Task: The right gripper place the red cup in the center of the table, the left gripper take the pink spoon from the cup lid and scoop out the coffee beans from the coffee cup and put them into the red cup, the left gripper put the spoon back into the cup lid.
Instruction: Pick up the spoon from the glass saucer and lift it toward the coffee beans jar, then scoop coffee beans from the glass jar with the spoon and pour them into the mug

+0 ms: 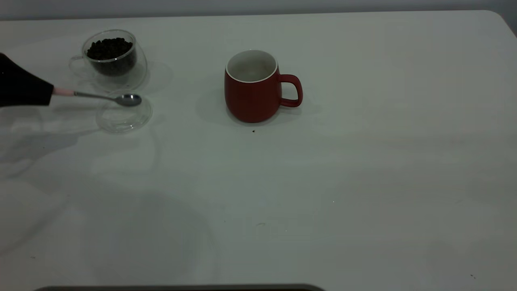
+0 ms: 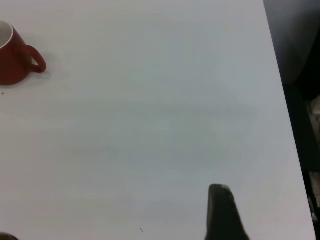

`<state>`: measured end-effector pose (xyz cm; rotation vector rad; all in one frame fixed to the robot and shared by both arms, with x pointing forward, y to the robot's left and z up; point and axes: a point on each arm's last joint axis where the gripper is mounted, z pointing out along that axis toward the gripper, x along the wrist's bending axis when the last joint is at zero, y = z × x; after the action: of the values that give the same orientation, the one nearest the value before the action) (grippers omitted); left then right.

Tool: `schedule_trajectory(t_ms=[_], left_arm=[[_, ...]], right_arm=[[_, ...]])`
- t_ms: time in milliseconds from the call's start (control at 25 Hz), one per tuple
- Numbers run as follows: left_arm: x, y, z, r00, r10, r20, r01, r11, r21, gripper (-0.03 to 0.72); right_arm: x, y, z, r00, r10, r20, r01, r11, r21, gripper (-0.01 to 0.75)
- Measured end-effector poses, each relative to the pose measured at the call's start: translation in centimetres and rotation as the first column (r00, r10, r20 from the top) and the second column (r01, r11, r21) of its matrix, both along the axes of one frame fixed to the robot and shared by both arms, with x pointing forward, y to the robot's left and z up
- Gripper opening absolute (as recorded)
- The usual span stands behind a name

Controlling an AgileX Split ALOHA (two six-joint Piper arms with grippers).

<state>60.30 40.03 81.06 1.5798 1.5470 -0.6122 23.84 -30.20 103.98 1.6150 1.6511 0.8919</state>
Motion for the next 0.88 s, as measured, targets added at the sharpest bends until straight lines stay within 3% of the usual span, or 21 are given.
schedule_trajectory(t_ms=[240,520,880], left_arm=[[1.1,0.3,2.9,0.995,-0.035,0.09,0.037,0.999,-0.026,0.127],[4.0,1.1,5.5,0.972,0.079,0.223,-0.065,0.996,-0.069,0.127],[4.7,2.0,3.0,0.968,0.16,0.194,-0.166,0.986,0.02,0.127]], right_arm=[[0.0,0.0,0.0,1.0,0.0,0.0,0.0,1.0,0.0,0.486],[0.0,0.0,0.0,1.0,0.001,0.0,-0.001,1.0,-0.001,0.486],[0.0,0.0,0.0,1.0,0.001,0.0,-0.001,1.0,-0.001,0.486]])
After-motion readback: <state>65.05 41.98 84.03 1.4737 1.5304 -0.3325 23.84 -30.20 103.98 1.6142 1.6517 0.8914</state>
